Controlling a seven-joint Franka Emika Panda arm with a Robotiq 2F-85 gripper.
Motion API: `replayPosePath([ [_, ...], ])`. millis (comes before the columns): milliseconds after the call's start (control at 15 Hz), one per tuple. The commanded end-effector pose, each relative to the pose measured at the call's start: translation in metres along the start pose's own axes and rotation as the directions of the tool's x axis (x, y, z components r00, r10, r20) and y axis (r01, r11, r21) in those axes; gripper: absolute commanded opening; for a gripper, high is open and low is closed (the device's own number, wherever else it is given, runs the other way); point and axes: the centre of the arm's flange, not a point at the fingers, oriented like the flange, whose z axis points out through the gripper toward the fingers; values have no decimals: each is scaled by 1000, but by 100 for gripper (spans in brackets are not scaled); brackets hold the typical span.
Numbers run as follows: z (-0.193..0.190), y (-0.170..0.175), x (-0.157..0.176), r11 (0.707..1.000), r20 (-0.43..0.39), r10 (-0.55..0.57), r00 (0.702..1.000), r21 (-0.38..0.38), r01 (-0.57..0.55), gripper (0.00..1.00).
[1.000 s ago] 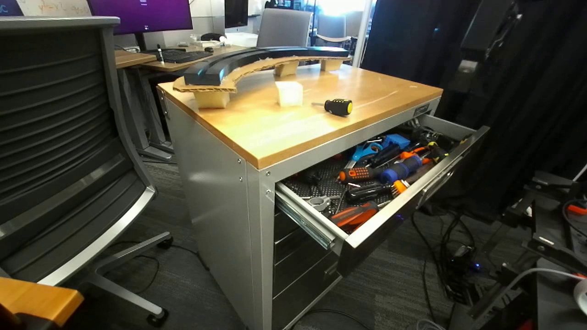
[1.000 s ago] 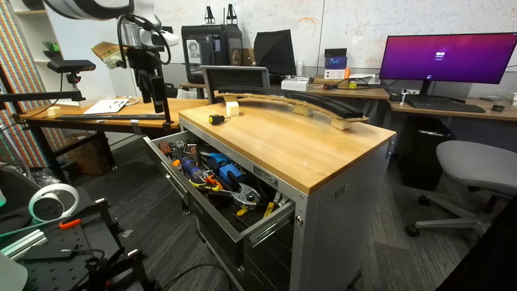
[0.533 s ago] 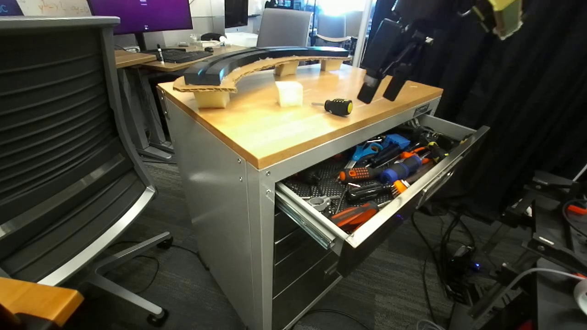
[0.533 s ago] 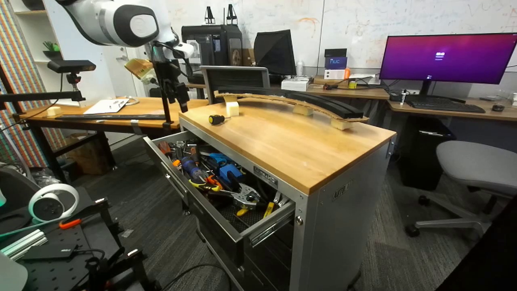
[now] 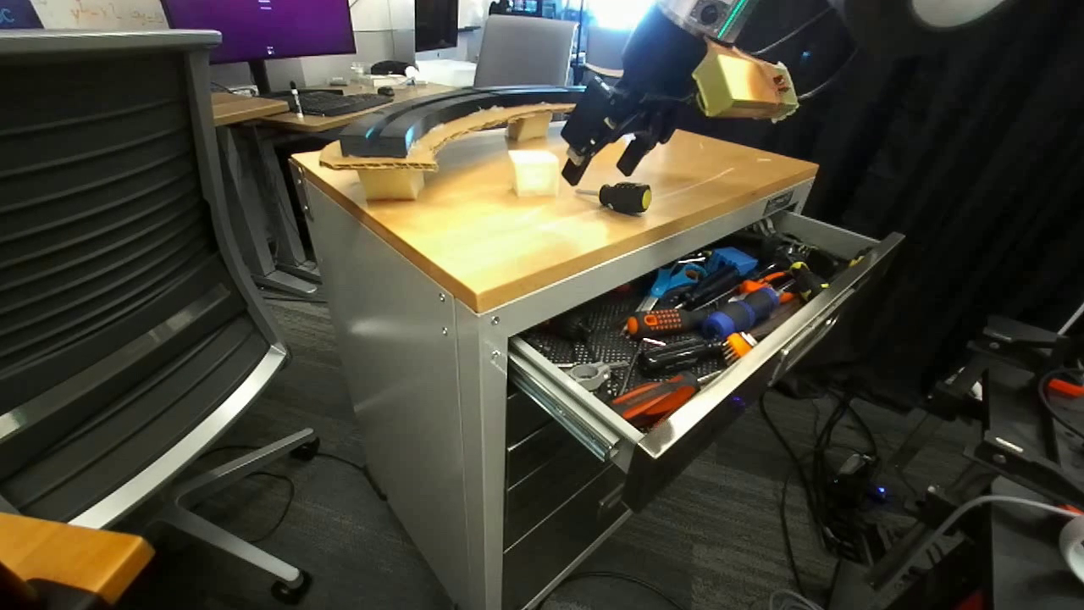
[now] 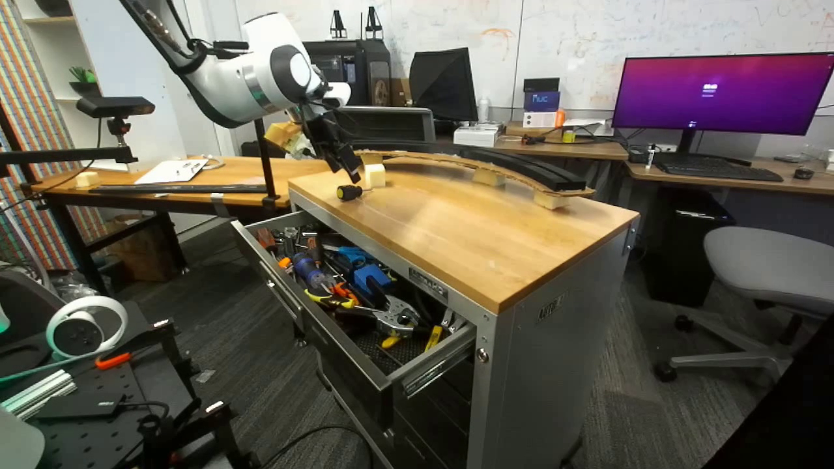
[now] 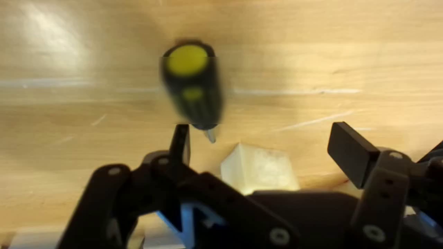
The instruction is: Place the screwdriver in the drawer then close it
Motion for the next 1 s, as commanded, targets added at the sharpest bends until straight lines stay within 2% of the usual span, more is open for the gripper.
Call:
replayPosePath([
  [0, 18, -12, 26, 998, -83, 19, 996, -51, -23, 100],
  [67, 20, -10, 27, 997, -76, 15, 997, -71, -21, 100],
  [200, 23, -10, 20, 994, 4, -2, 1000, -113, 2, 100],
  [467, 28, -5, 11, 981, 97, -1, 995, -191, 19, 100],
  [533, 28, -4, 10, 978, 118, 3, 993, -208, 22, 75],
  [600, 27, -3, 10, 975, 121, 7, 993, -221, 20, 73],
  [667, 25, -3, 13, 975, 121, 11, 993, -221, 16, 66],
  [933, 25, 2, 15, 970, 118, 22, 993, -243, 7, 34],
])
